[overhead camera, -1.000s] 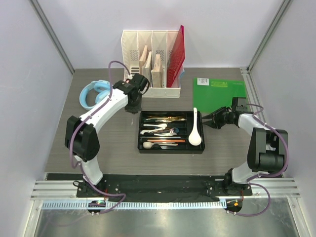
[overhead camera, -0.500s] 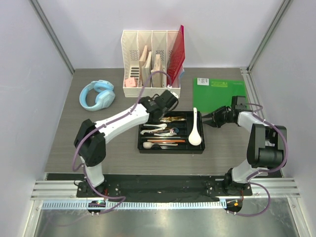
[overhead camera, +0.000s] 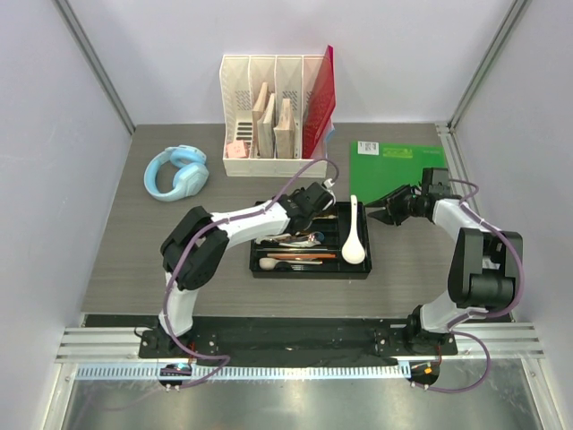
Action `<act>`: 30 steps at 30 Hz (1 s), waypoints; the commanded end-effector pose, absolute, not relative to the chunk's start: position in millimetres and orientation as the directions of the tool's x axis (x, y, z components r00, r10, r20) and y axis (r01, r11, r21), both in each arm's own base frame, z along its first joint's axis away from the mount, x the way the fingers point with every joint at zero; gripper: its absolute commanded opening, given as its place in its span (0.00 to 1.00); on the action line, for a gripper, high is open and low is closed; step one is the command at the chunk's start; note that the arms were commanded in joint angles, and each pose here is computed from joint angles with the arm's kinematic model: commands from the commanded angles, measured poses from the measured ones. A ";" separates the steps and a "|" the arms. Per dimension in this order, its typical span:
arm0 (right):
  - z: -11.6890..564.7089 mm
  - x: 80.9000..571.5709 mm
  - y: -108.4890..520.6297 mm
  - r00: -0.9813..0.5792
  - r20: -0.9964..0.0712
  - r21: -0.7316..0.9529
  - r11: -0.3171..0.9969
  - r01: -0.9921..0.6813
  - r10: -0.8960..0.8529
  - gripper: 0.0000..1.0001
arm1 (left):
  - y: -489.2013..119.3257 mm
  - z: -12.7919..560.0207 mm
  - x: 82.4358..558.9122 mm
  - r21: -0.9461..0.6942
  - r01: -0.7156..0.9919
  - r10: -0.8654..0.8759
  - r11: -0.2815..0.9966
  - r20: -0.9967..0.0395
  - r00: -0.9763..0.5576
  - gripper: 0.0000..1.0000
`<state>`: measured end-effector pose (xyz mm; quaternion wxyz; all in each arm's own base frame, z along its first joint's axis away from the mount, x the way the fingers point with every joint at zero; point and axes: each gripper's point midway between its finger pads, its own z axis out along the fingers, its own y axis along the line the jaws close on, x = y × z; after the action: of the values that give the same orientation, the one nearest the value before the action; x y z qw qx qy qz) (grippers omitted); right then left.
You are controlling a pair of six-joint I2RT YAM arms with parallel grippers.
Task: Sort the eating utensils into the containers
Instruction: Place the knife in the storage box.
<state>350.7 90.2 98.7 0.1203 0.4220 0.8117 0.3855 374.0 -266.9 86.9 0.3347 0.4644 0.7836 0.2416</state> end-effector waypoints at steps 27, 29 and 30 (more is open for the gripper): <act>103.4 317.7 100.0 -0.635 0.153 0.738 0.340 0.583 0.757 0.36 | -294.4 80.0 381.4 0.717 0.568 0.914 0.404 -0.340 -0.221 0.24; 103.5 317.2 99.9 -0.635 0.152 0.738 0.340 0.583 0.758 0.36 | -294.3 83.4 380.6 0.714 0.560 0.907 0.421 -0.354 -0.229 0.24; 103.4 316.8 99.9 -0.635 0.152 0.738 0.340 0.583 0.758 0.36 | -292.3 87.5 381.7 0.721 0.543 0.902 0.430 -0.359 -0.238 0.24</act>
<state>318.3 96.3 89.6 0.0977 0.4232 0.8142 0.3853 377.1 -285.1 63.1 0.3469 0.5153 0.7453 0.2422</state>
